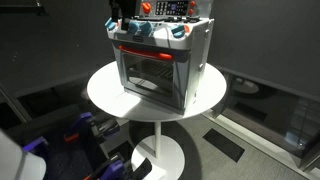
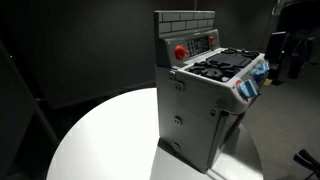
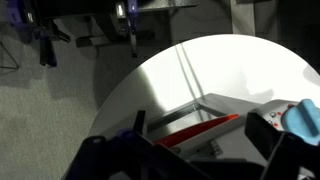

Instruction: Press an orange top right button on the microwave oven controlling panel of the stove

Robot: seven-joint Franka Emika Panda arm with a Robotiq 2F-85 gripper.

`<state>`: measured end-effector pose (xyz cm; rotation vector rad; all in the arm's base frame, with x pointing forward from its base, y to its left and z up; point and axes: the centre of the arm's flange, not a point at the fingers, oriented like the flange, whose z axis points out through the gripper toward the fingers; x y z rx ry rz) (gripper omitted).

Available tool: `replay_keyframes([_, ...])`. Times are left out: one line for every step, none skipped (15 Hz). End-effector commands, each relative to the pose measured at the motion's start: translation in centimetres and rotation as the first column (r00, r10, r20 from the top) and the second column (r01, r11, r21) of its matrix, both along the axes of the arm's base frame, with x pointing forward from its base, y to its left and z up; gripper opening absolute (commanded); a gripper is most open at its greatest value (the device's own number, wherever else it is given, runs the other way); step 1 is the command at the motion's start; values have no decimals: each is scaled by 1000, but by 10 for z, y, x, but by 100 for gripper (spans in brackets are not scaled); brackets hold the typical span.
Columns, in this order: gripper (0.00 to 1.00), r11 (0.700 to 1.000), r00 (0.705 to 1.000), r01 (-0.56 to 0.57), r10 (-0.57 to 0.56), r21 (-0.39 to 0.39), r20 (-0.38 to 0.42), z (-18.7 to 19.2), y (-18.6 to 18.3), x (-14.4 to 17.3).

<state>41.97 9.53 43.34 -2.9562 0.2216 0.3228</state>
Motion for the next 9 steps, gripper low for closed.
replay_keyframes([100, 1000, 1000, 0, 0, 0, 1, 0, 0, 0])
replay_keyframes([100, 1000, 1000, 0, 0, 0, 1, 0, 0, 0])
replay_keyframes([100, 1000, 1000, 0, 0, 0, 1, 0, 0, 0])
replay_keyframes([100, 1000, 1000, 0, 0, 0, 1, 0, 0, 0])
replay_keyframes([100, 1000, 1000, 0, 0, 0, 1, 0, 0, 0])
replay_keyframes([100, 1000, 1000, 9, -9, -11, 18, 6, 0, 4])
replay_keyframes([100, 1000, 999, 11, -10, -14, 33, 12, 0, 7])
replay_keyframes([100, 1000, 998, 16, -15, -18, 57, 20, 1, 10])
replay_keyframes([100, 1000, 997, 17, -16, -19, 78, 26, 2, 14])
